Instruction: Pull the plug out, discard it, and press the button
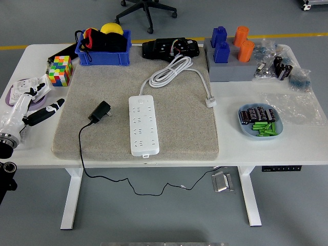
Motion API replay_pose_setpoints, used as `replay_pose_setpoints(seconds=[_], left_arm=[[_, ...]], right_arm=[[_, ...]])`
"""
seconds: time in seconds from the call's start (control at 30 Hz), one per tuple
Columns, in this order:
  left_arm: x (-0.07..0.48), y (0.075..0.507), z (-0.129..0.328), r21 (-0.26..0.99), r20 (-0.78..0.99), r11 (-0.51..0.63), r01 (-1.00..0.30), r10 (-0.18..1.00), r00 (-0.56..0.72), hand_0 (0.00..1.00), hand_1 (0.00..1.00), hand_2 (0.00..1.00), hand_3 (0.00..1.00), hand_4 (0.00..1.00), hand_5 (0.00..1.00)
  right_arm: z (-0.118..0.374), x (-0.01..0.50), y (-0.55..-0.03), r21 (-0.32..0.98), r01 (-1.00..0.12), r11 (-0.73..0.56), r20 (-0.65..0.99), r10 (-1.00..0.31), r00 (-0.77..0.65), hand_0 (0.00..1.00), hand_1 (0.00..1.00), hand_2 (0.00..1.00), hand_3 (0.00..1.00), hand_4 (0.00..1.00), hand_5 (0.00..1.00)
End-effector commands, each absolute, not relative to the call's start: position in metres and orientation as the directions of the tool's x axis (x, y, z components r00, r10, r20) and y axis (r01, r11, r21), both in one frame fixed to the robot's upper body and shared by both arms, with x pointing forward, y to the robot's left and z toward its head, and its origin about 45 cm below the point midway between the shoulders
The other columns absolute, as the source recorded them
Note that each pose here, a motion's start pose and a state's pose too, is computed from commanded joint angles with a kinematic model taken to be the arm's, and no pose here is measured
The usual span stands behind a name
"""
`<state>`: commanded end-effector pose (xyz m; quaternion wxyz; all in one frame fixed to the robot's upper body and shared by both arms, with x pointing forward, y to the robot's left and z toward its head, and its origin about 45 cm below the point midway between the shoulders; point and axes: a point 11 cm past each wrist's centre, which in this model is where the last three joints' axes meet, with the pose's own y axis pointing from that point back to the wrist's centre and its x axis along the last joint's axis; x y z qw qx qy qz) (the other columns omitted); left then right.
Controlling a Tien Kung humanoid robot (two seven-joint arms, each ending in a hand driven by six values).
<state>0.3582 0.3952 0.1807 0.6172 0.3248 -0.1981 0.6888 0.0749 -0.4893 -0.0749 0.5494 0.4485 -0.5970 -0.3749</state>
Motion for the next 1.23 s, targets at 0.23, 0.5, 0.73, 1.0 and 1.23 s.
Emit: replay_pose_setpoints(seconds=[0.23, 0.5, 0.73, 1.0, 1.23], left_arm=[[0.363, 0.395, 0.191, 0.082, 0.692, -0.152, -0.985, 0.72, -0.053, 0.934, 0.98, 0.951, 0.924, 0.818, 0.47], [0.366, 0.385, 0.201, -0.008, 0.672, -0.132, -0.991, 0.733, -0.103, 0.884, 0.876, 0.863, 0.853, 0.778, 0.312], [0.367, 0.387, 0.203, -0.013, 0.678, -0.13, -0.991, 0.728, -0.104, 0.868, 0.841, 0.849, 0.826, 0.754, 0.269], [0.368, 0.387, 0.205, -0.016, 0.676, -0.133, -0.991, 0.729, -0.109, 0.868, 0.841, 0.849, 0.825, 0.755, 0.265], [0.366, 0.386, 0.202, -0.006, 0.674, -0.133, -0.991, 0.732, -0.102, 0.869, 0.84, 0.849, 0.823, 0.753, 0.256]], right_arm=[[-0.074, 0.084, -0.487, 0.937, -0.142, 0.319, 0.325, -0.946, 0.015, 0.767, 0.729, 0.724, 0.713, 0.883, 0.658], [-0.074, 0.084, -0.487, 0.935, -0.133, 0.329, 0.335, -0.942, 0.03, 0.767, 0.729, 0.724, 0.713, 0.883, 0.658], [-0.072, 0.089, -0.487, 0.936, -0.138, 0.325, 0.334, -0.942, 0.043, 0.767, 0.729, 0.724, 0.713, 0.883, 0.658], [-0.073, 0.086, -0.487, 0.935, -0.128, 0.331, 0.338, -0.94, 0.043, 0.767, 0.729, 0.724, 0.713, 0.883, 0.658], [-0.073, 0.086, -0.487, 0.932, -0.123, 0.341, 0.349, -0.936, 0.047, 0.767, 0.729, 0.724, 0.713, 0.883, 0.658]])
